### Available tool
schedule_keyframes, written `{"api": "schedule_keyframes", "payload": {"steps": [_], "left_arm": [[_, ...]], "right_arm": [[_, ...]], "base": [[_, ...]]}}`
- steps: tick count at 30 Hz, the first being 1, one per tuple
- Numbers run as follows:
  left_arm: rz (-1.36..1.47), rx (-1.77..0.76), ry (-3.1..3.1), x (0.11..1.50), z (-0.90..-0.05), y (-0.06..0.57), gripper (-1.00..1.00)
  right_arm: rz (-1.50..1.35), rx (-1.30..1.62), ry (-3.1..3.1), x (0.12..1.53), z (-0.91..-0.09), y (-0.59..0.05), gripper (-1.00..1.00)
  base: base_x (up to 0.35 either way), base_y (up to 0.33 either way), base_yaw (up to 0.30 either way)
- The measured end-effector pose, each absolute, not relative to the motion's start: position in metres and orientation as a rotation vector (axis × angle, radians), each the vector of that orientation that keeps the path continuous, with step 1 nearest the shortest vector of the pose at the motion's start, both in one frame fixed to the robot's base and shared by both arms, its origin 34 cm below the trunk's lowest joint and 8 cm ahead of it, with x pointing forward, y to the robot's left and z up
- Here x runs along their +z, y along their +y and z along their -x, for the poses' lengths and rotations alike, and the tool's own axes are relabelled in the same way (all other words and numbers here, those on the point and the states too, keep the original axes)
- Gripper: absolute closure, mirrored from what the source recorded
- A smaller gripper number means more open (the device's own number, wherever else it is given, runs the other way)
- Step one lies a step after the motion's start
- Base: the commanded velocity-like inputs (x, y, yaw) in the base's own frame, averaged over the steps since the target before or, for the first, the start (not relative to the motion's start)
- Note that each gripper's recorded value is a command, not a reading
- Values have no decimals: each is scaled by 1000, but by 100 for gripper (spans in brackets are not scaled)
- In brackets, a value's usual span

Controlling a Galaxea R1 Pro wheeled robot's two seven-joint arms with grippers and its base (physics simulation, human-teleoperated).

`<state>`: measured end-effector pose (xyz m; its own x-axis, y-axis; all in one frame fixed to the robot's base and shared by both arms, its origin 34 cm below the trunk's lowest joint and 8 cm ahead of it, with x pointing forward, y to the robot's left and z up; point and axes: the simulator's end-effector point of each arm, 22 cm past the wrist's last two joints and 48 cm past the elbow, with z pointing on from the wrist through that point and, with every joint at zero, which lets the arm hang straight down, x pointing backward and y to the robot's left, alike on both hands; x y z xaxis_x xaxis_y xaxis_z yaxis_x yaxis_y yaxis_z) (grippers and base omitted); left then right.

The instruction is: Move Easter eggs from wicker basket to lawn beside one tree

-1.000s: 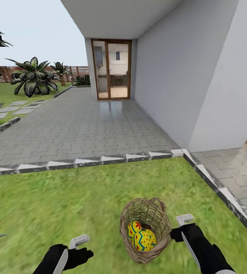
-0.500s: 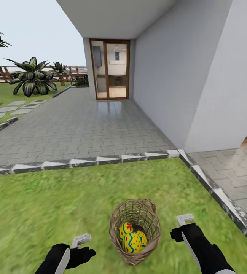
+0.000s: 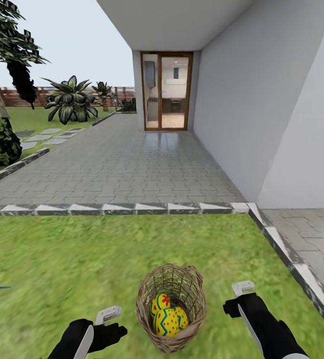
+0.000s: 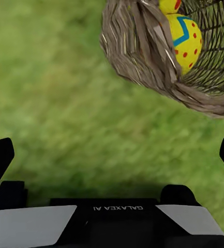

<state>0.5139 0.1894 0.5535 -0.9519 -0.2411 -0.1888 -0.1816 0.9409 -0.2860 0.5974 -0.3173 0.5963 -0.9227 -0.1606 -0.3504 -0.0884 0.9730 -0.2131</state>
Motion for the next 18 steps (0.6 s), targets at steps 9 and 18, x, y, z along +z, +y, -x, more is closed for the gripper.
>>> {"api": "schedule_keyframes", "payload": {"steps": [9,18], "left_arm": [[317,-394,2877,553,-513,188,-100],[325,-409,2870,555,-515,184,-100]], "right_arm": [[184,-275,2740,597,-599,-318,-100],[183,-266,2711,604,-607,-316,-100]], "base": [[118,-345,128],[77,-65,1]]}}
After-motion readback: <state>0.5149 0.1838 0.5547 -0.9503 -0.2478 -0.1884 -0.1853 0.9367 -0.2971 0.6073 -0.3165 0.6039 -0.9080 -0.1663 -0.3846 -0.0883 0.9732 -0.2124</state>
